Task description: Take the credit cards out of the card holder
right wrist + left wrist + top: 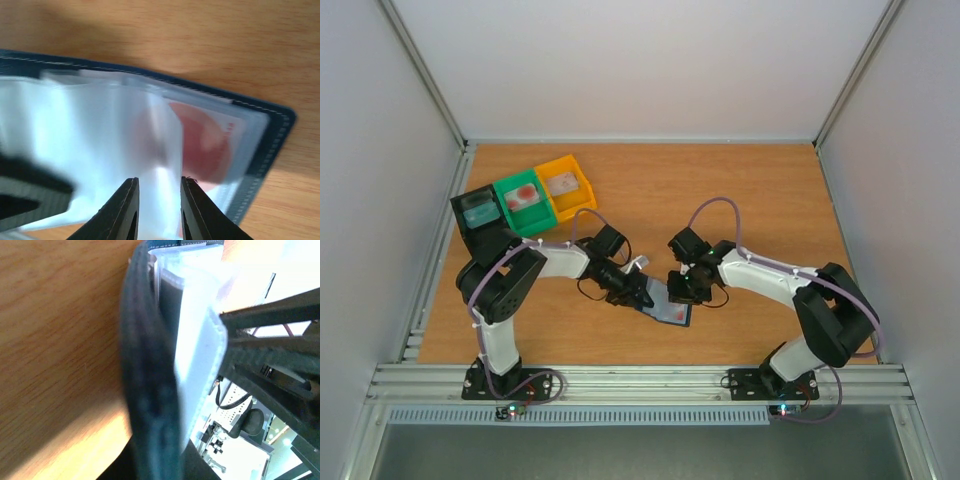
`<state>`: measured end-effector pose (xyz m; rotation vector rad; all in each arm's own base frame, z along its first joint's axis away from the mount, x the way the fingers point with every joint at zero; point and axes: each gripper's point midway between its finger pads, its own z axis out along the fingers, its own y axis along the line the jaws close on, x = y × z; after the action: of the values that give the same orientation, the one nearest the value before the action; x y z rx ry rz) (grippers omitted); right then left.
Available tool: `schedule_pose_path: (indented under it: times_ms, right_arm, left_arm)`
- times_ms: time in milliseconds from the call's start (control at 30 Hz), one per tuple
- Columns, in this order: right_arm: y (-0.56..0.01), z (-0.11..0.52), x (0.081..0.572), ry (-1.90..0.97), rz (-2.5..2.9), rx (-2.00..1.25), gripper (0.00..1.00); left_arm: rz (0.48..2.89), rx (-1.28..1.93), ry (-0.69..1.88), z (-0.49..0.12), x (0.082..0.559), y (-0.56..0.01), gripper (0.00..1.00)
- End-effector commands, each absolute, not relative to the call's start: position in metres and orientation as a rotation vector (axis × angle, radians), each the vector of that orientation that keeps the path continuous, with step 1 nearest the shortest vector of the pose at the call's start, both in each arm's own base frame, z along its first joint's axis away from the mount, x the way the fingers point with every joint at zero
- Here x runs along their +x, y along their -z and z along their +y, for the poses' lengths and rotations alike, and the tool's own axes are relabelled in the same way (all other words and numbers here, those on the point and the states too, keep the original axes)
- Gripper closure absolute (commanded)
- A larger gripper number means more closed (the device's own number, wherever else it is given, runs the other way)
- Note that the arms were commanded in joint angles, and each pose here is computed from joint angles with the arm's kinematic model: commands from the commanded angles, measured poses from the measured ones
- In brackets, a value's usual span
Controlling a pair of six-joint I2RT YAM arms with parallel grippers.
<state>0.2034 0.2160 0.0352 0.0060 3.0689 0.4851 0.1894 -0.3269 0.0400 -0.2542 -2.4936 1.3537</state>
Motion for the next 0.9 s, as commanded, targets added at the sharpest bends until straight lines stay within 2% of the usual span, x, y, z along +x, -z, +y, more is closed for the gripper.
schedule_pose_path:
  times_ms: [0, 233, 333, 600, 867]
  right_arm:
    - [-0.058, 0.247, 0.205, -0.774, 2.978, -0.056, 0.76]
    - [-0.078, 0.228, 0.209, -0.699, 2.937, 0.031, 0.72]
    - [-0.077, 0.198, 0.211, -0.468, 2.954, 0.118, 0.7]
    - [-0.052, 0.14, 0.211, 0.107, 3.023, 0.128, 0.76]
    - [-0.019, 0.19, 0.203, -0.036, 3.14, -0.034, 0.66]
  left_arm:
    - [-2.5, -0.242, -1.363, -0.33, 0.191, -0.038, 1.0]
    - [-2.503, -0.234, -1.357, -0.33, 0.191, -0.036, 1.0]
    - [-2.506, -0.233, -1.353, -0.33, 0.191, -0.035, 1.0]
    - [-2.504, -0.241, -1.353, -0.33, 0.191, -0.035, 1.0]
    - [-2.503, -0.249, -1.355, -0.331, 0.192, -0.035, 1.0]
